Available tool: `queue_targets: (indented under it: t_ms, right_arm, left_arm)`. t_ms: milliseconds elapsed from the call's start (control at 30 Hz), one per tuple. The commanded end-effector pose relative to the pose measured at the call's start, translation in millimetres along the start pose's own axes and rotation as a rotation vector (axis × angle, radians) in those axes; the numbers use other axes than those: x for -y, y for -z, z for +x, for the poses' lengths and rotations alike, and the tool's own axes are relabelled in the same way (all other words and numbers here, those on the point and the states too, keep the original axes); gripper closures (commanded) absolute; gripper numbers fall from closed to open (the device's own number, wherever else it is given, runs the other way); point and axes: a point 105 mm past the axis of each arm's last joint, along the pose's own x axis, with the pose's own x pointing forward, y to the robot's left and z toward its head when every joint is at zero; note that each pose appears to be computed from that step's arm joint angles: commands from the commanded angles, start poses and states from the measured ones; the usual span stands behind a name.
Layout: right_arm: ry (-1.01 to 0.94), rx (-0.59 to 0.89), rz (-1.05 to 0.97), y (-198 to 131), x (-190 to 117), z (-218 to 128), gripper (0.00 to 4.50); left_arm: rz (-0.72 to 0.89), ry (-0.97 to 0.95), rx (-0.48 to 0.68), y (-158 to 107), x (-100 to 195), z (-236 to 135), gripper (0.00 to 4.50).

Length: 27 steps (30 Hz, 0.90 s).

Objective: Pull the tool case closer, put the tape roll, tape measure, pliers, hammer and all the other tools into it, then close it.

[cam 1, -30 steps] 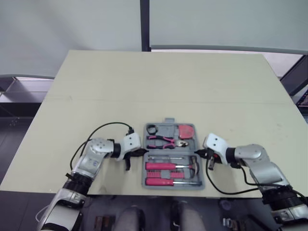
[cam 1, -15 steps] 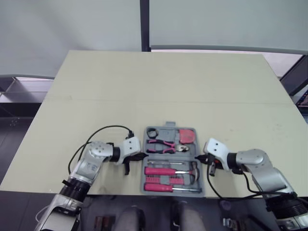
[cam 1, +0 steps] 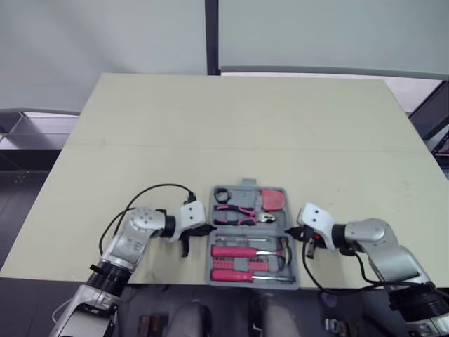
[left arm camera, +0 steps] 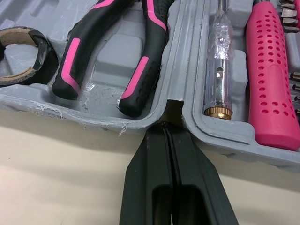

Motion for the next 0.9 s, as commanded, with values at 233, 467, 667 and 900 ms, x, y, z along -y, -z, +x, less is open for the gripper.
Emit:
queue_targets:
  t_ms: [233, 467, 667, 900]
  right_arm:
    - [0.058, -0.048, -0.092, 3, 12, -43, 4.25]
    - [0.077, 0.168, 0.353, -10, 22, -61, 1.29]
    - [0.129, 0.279, 0.749, -11, 43, -49, 0.05]
    - [0.120, 0.237, 0.922, -2, 52, -30, 0.05]
  left_arm:
    - [0.137, 0.080, 0.041, -9, 8, -55, 4.49]
    - [0.059, 0.298, 0.266, -48, 61, -50, 4.50]
    - [0.024, 0.286, 0.163, -22, 68, -14, 4.50]
    - [-0.010, 0.239, 0.110, -3, 62, 5, 4.50]
